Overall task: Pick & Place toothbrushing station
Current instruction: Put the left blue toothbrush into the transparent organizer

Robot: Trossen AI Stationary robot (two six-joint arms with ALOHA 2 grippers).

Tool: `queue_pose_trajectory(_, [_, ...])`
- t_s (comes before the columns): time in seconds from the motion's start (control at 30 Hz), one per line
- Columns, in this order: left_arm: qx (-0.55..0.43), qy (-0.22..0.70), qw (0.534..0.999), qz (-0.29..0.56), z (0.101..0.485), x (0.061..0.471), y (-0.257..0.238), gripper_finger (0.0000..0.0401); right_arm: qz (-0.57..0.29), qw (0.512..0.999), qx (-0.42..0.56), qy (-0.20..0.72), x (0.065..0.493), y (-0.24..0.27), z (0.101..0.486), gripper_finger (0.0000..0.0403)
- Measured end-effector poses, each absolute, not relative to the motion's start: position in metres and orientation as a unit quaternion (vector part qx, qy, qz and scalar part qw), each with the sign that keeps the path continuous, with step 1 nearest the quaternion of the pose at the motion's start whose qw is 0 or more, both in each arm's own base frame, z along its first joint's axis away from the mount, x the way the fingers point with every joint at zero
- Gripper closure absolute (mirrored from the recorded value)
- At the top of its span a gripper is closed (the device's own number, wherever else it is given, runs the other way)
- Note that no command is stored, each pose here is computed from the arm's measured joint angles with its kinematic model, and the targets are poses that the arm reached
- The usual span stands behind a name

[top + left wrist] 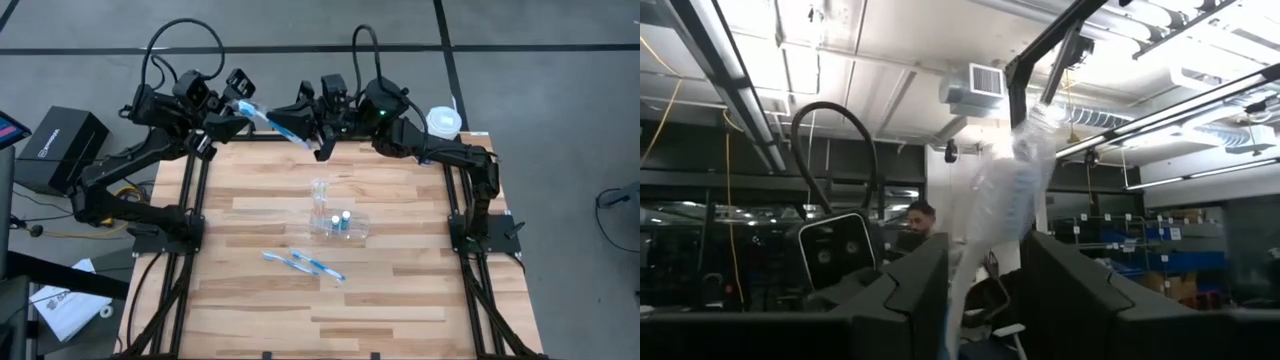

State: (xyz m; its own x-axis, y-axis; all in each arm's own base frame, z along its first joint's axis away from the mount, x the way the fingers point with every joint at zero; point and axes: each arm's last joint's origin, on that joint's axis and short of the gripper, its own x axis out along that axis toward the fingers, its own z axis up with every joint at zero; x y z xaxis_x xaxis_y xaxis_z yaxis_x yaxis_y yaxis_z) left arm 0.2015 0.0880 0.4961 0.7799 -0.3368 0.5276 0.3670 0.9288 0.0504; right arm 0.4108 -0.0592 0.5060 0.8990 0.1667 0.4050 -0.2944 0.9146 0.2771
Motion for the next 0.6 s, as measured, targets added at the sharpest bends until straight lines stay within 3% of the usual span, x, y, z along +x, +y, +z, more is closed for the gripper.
queue_pose_trajectory(0.6, [-0.029,-0.272,0.944,-0.186,0.498,0.196,0.092,0.0272,0.132,0.952,0.197,-0.194,0.430,-0.063,0.489,0.0403])
